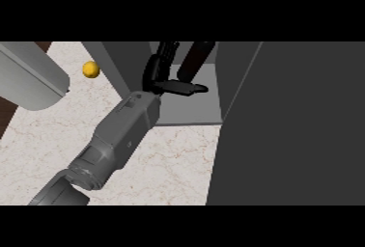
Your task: Pick up the wine, place it into the cabinet and close the cabinet
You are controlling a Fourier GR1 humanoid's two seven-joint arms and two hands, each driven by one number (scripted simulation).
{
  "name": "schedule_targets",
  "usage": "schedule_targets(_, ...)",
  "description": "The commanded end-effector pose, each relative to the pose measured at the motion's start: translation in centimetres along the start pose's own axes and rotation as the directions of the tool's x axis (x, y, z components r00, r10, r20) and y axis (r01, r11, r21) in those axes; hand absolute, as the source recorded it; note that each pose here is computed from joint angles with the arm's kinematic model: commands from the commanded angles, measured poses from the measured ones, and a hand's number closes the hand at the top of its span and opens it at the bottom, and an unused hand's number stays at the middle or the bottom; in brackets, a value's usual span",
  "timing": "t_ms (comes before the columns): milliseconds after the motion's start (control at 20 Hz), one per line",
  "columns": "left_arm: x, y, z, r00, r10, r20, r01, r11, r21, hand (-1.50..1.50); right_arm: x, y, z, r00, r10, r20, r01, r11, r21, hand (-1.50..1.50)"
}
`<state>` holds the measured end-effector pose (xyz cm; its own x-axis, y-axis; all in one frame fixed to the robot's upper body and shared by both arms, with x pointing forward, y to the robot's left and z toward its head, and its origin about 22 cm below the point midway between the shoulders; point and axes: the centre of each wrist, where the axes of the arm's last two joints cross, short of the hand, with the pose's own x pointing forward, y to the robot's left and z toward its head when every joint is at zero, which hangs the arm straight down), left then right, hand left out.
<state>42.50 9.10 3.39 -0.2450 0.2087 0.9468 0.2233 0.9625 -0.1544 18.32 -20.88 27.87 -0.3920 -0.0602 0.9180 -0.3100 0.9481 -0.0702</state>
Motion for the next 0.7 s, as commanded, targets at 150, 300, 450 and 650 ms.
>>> schedule_targets(150, 2.5, -2.2, -0.6, 0.999, -0.002, 0.039, 0.005, 0.997, -0.071, -1.50, -0.2, 0.2, 1.8, 1.000, 0.008, -0.003, -0.008, 0.998, -0.061, -1.50)
schedule_targets(300, 3.2, -4.8, -0.1, 1.000, -0.006, 0.030, 0.010, 0.994, -0.113, -1.50, 1.7, -0.1, 1.6, 1.000, 0.010, 0.002, -0.010, 1.000, -0.015, -1.50)
schedule_targets(450, 2.8, -6.1, 2.7, 0.999, 0.020, 0.039, -0.013, 0.988, -0.154, -1.50, 1.9, 0.8, 0.7, 1.000, 0.015, 0.005, -0.015, 0.999, -0.032, -1.50)
schedule_targets(650, 5.1, -7.6, 4.5, 0.999, 0.039, 0.031, -0.035, 0.990, -0.136, -1.50, 1.2, 0.5, 1.1, 1.000, 0.021, 0.008, -0.021, 1.000, -0.023, -1.50)
